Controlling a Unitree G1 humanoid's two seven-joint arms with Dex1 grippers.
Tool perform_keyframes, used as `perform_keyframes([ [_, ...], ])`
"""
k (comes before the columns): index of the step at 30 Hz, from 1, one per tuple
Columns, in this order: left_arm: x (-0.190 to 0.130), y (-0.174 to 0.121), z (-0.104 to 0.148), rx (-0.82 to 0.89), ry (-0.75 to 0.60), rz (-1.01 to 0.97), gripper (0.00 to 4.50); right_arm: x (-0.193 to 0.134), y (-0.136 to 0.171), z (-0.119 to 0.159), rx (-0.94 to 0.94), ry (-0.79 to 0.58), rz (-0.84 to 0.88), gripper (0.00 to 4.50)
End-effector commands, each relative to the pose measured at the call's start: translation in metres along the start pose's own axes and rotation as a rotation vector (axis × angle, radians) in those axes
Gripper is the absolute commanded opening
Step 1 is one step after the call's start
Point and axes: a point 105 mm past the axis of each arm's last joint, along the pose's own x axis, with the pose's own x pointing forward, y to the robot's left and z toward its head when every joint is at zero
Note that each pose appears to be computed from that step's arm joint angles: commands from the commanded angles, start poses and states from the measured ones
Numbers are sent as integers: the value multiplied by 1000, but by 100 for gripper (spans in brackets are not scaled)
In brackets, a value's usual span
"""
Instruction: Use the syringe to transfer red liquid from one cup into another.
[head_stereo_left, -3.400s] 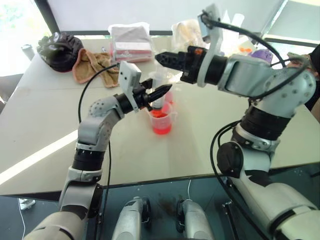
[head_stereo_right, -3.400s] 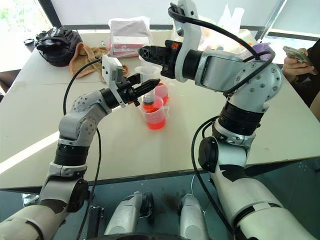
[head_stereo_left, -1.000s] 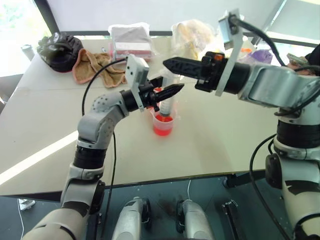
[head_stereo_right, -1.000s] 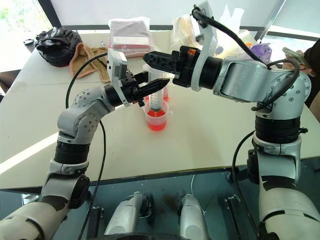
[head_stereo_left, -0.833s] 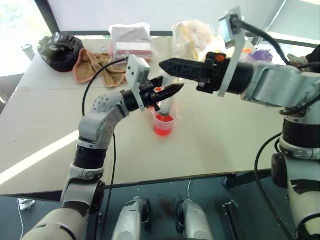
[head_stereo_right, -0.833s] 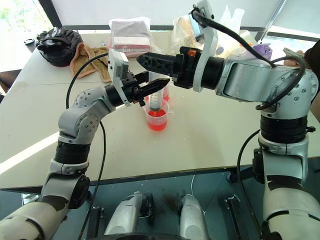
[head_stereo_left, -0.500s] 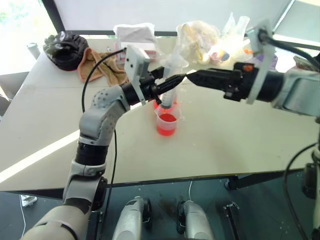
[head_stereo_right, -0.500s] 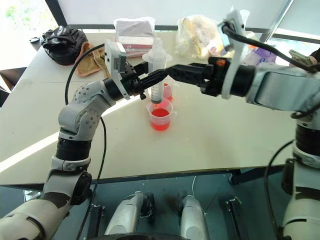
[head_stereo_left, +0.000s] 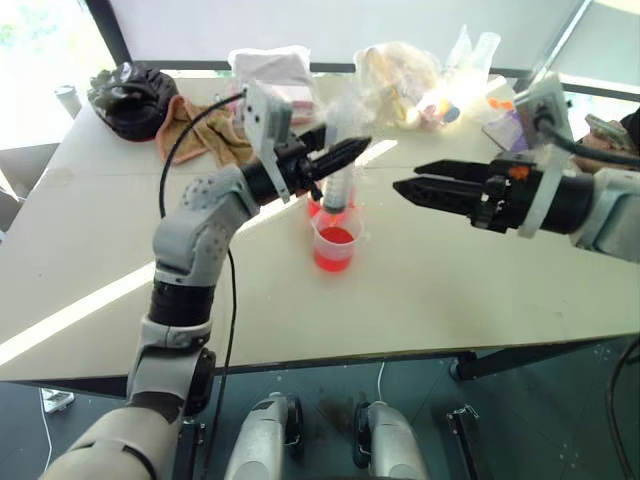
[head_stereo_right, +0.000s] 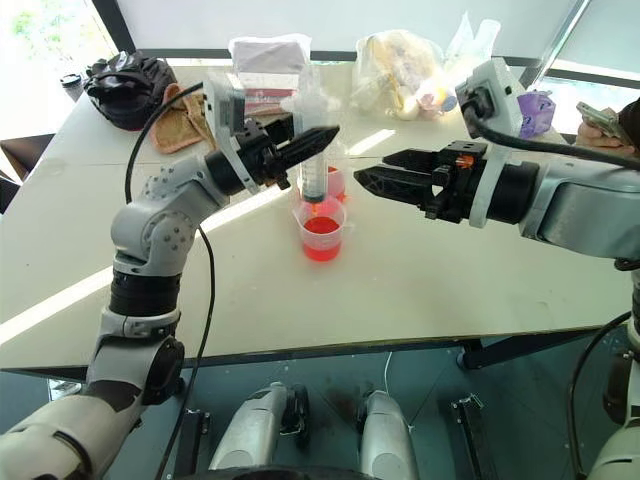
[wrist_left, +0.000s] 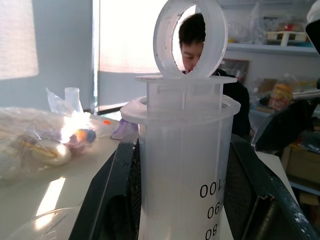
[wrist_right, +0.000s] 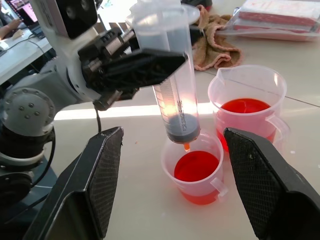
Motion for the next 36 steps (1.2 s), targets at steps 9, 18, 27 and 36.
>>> perform_keyframes([
  [9,-17,97,46,-340,96,538,153,6,-9,-5,22,-21,-38,333],
  [18,-54,121,-6,-292,611,875,153,12,-19,-9,48,-9,-86,333],
  [27,-92,102,-56,-193,1135,942,153,10,0,-4,-115,78,15,333],
  [36,-115,110,-64,-108,1285,1111,153,14,2,-7,-145,124,59,333],
])
